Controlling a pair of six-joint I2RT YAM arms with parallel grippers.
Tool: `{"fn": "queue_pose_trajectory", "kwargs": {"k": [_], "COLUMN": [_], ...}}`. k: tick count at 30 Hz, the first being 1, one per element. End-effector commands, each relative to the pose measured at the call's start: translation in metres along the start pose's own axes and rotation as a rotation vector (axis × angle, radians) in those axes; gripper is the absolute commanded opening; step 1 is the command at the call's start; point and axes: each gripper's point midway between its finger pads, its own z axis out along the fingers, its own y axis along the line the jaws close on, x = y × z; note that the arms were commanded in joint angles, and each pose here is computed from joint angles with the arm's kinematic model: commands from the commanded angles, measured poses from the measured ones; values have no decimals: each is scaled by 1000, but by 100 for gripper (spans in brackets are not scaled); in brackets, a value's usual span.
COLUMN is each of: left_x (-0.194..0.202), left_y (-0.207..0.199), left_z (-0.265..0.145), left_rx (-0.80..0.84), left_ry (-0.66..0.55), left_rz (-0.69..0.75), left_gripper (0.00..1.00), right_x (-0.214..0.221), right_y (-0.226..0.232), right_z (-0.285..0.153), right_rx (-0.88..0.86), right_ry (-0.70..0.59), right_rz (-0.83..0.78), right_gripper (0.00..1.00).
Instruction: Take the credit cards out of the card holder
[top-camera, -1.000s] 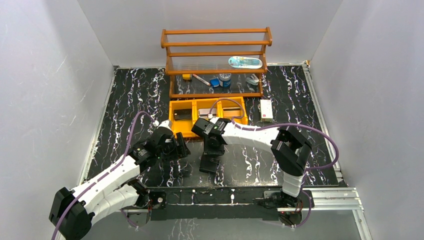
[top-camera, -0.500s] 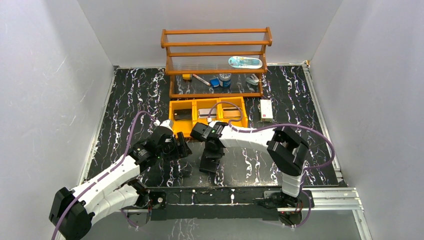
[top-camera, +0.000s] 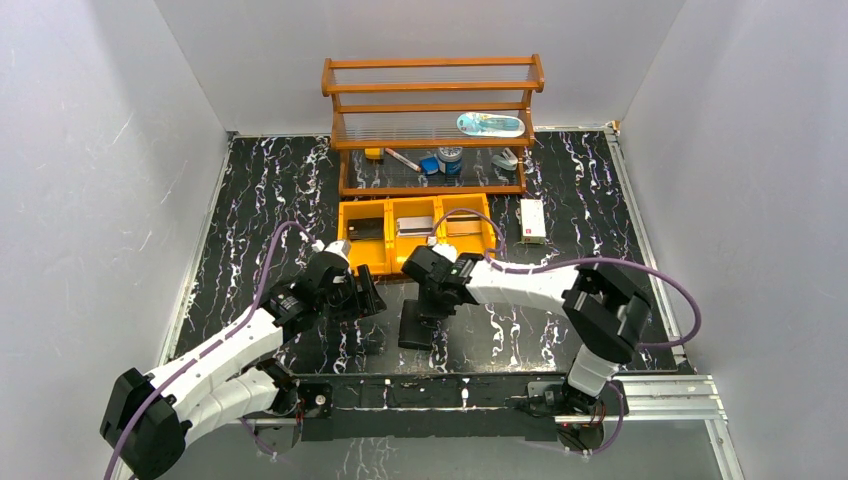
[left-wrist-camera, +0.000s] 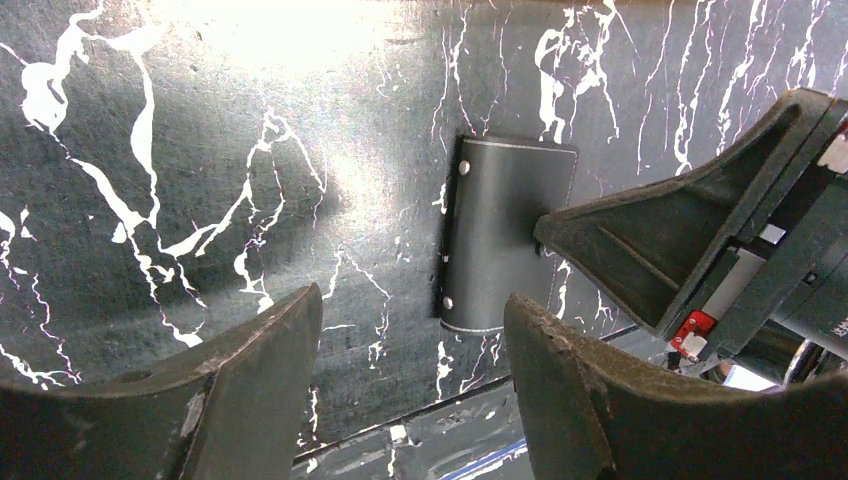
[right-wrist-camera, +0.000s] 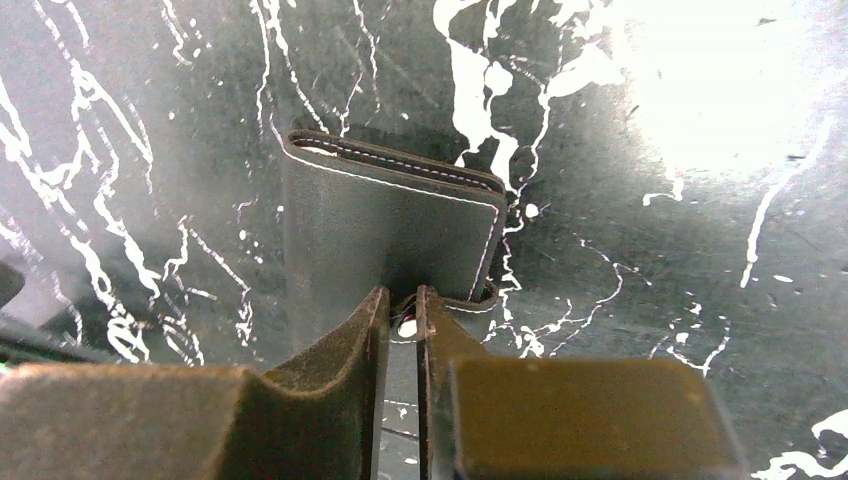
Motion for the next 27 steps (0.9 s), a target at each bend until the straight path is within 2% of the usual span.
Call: {"fn": "queue_pose_trajectory", "kwargs": {"k": [1, 10, 12, 19, 27], "left_x": [2, 4, 7, 29, 51], "left_y": [0, -3, -11, -48, -45], "left_z": [-2, -1, 0, 14, 37], "left_rx": [12, 28, 75, 284, 270], "left_ry": [5, 23, 39, 195, 306], "left_rz": [8, 10, 28, 48, 25], "left_gripper": [65, 64, 63, 65, 62], "right_x": [10, 6, 6, 10, 13], "right_y": [14, 15, 15, 9, -1], "right_z": [-3, -14, -15, -10, -4], "right_rx": [-158, -349, -372, -390, -396], "right_ry": [39, 34, 36, 57, 76], "right_rz": [52, 131, 143, 187, 230], "right_gripper": [12, 10, 8, 8, 8]}}
